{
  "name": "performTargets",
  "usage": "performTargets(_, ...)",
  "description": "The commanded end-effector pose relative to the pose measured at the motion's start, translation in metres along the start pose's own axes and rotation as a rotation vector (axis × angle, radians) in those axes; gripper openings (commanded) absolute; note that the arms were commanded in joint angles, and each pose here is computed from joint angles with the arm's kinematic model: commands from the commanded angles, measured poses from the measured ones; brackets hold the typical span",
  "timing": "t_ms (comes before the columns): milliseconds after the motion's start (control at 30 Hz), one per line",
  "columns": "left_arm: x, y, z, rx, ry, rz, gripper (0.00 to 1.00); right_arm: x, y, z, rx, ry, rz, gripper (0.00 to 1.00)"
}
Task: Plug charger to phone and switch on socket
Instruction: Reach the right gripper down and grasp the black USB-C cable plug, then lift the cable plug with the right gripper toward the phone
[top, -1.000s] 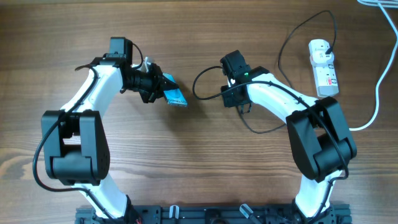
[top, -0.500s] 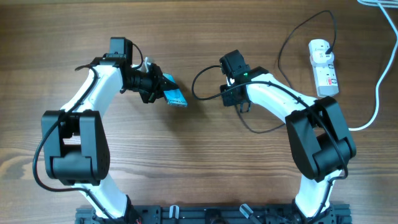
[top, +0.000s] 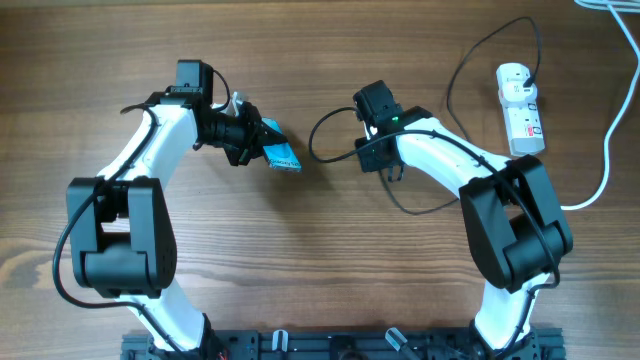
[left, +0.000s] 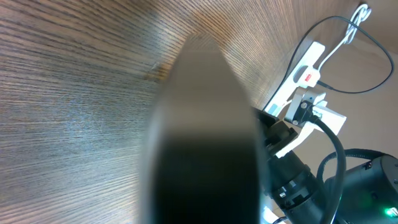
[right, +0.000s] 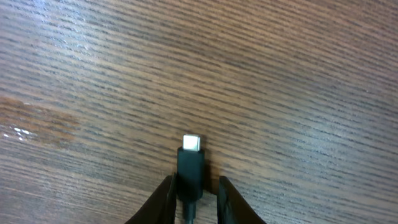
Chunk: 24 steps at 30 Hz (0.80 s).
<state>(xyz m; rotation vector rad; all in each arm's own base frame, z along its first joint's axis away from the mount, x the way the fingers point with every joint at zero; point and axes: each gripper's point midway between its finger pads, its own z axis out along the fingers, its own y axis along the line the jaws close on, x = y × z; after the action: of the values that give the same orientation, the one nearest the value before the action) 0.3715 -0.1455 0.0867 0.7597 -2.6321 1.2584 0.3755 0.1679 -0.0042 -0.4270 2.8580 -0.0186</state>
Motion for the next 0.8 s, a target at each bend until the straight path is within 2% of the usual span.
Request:
performTargets(0, 0.001, -0.006, -0.003, 0.014, -0.003, 0.035, 0.04, 0.041, -0.008, 0.027, 0.041, 0.145, -0.084, 0.24)
performTargets(100, 0.001, -0.006, -0.003, 0.014, -0.004, 0.035, 0.04, 0.040, -0.008, 0.027, 0.041, 0.141, -0.086, 0.24)
performTargets(300, 0.000, -0.006, -0.003, 0.016, -0.006, 0.038, 0.04, 0.039, -0.008, 0.028, 0.040, 0.138, -0.086, 0.05)
performTargets(467, -0.002, -0.011, -0.004, 0.035, -0.013, 0.058, 0.04, 0.032, 0.006, 0.013, -0.071, 0.114, -0.064, 0.04)
performTargets(567, 0.001, -0.032, -0.006, 0.140, 0.020, 0.115, 0.04, 0.016, 0.012, -0.025, -0.239, 0.048, -0.002, 0.04)
performTargets(667, 0.003, -0.065, -0.013, 0.298, 0.051, 0.245, 0.04, 0.013, 0.021, -0.078, -0.467, 0.002, 0.015, 0.04)
performTargets(767, -0.001, -0.074, -0.015, 0.328, 0.032, 0.300, 0.04, 0.015, 0.007, -0.097, -0.437, -0.018, 0.034, 0.09)
